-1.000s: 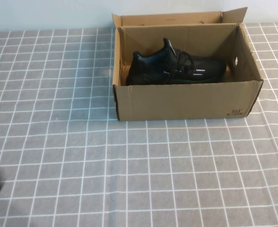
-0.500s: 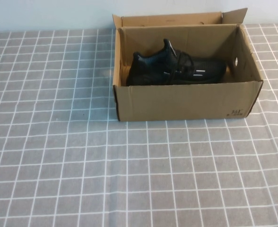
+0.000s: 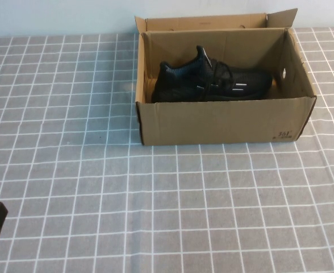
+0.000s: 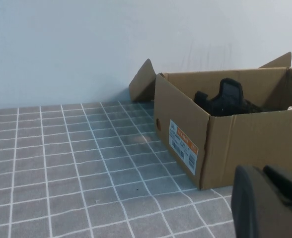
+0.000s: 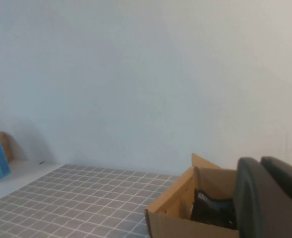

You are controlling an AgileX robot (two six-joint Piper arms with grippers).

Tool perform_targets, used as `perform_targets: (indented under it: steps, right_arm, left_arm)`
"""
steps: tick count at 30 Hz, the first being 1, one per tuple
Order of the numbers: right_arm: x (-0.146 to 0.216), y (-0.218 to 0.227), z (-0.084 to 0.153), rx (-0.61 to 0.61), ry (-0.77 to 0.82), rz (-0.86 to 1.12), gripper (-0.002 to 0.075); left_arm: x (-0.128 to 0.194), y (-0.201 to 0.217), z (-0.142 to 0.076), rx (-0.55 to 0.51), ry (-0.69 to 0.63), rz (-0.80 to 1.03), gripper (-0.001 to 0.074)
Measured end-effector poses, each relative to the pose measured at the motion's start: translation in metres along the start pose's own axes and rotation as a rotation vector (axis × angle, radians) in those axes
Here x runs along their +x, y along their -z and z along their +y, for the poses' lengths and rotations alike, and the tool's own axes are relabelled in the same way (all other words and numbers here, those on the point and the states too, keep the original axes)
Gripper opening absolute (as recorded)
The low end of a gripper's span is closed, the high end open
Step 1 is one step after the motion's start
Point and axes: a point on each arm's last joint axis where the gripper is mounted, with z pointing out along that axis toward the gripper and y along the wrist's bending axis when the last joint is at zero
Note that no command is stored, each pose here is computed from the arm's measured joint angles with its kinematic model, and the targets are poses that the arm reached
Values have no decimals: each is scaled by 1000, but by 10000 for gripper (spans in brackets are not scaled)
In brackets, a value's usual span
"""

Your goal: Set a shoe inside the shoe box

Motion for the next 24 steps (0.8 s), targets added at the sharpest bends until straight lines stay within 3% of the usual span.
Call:
perform_targets:
  steps: [18, 21, 24]
  right_arm:
    - [0, 0, 0, 3, 30, -2, -16]
    - [8, -1, -6, 73, 86, 4, -16]
    - [24, 0, -20, 224, 124, 33, -16]
  left_arm:
    - [2, 0, 0, 0, 1, 6, -1]
    - [2, 0, 0, 0, 1, 6, -1]
    - [2, 0, 0, 0, 1, 6, -1]
